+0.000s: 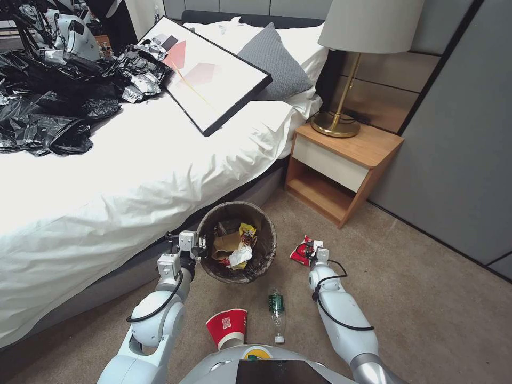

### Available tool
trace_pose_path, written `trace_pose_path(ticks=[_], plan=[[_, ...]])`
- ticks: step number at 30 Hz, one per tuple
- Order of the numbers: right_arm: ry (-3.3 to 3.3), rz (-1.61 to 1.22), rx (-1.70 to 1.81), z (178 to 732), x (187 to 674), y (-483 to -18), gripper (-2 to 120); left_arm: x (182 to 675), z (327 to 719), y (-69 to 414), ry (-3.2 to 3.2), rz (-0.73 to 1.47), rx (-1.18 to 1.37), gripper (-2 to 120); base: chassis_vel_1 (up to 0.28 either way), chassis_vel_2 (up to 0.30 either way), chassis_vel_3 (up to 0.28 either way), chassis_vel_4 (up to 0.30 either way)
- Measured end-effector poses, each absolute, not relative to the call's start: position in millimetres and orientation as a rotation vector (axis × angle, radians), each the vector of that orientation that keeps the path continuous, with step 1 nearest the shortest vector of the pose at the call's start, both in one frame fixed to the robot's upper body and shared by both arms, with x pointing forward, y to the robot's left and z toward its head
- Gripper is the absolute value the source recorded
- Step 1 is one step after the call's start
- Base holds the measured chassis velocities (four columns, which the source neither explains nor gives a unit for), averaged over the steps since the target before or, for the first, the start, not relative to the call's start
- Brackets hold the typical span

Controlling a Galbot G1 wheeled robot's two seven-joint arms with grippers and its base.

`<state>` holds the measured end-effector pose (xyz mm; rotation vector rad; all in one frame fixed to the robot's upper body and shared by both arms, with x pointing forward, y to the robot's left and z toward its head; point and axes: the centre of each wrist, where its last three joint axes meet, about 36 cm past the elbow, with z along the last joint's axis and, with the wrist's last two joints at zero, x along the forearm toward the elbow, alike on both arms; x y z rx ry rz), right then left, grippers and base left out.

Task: Pick up the trash bin, then pick up the garbage from the floor and place it into the trash bin.

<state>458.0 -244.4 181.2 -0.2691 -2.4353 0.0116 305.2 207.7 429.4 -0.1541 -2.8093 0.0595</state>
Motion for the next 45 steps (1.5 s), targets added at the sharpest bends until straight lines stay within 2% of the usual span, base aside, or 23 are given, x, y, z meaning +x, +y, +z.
trace_pose_path(ticks=[5,19,25,37,45], plan=[[-2.454,0.017,-0.272,182,457,-246,25,305,430,208,-2.81,0.057,-0.154,3,0.0,0.0,0.0,0.0],[-2.55,0.022,-0.285,209,454,-246,15,305,431,207,-2.813,0.06,-0.162,3,0.0,0.0,0.0,0.0],[-2.857,-0.043,-0.255,269,456,-235,11,305,431,207,-2.812,0.06,-0.158,3,0.0,0.0,0.0,0.0],[-3.113,-0.1,-0.146,318,445,-227,11,305,431,207,-2.801,0.075,-0.162,3,0.0,0.0,0.0,0.0],[-3.467,-0.207,0.254,387,415,-213,11,304,430,205,-2.777,0.079,-0.166,3,0.0,0.0,0.0,0.0]])
